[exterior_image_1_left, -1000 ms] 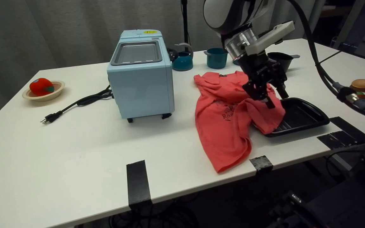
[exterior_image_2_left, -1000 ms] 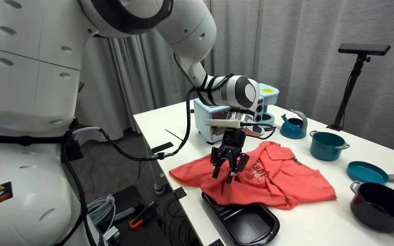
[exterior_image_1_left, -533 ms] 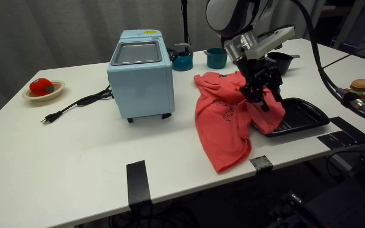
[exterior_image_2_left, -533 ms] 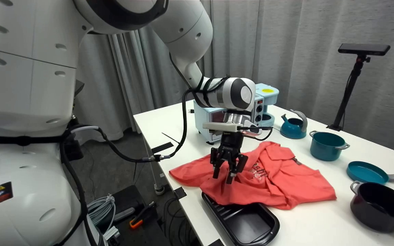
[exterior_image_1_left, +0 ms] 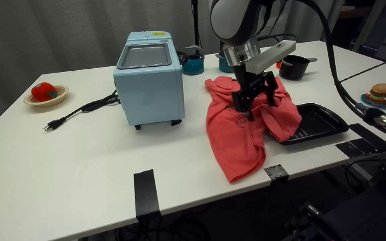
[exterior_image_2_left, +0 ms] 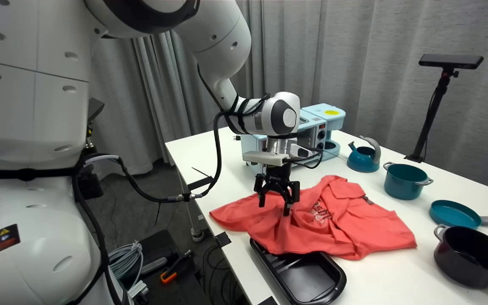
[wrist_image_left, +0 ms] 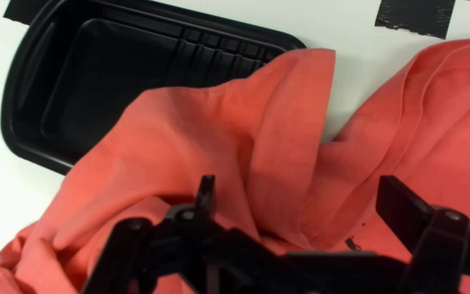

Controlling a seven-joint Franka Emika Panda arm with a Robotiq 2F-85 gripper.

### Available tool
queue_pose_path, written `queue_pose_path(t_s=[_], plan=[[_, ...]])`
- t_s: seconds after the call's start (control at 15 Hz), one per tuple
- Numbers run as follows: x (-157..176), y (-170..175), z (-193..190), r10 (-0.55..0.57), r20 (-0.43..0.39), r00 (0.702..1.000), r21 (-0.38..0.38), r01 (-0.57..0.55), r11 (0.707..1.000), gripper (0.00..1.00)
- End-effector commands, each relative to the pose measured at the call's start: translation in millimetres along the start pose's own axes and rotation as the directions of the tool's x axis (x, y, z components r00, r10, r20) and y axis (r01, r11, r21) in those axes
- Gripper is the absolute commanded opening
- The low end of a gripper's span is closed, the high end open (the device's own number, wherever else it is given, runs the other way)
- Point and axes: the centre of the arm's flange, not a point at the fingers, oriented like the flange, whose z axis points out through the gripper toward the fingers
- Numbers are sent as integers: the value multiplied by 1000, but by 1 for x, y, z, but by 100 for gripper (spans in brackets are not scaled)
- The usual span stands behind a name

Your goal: Unfold the orange shirt

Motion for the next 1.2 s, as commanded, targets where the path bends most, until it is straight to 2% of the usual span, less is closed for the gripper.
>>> queue_pose_path(t_s=[0.0,0.33,0.4,0.47,1.07,1.13], plan=[[-17,-3,5,-11,-31,999,-31,10,999,100],[-30,-2,22,-17,18,1000,-32,18,999,100],[-31,-2,24,-18,22,1000,-33,18,999,91],[-32,-2,26,-17,24,1000,-33,18,999,72],[-34,0,28,-16,18,1000,-33,16,999,2],[-35,-1,28,-15,18,1000,-34,16,999,0]])
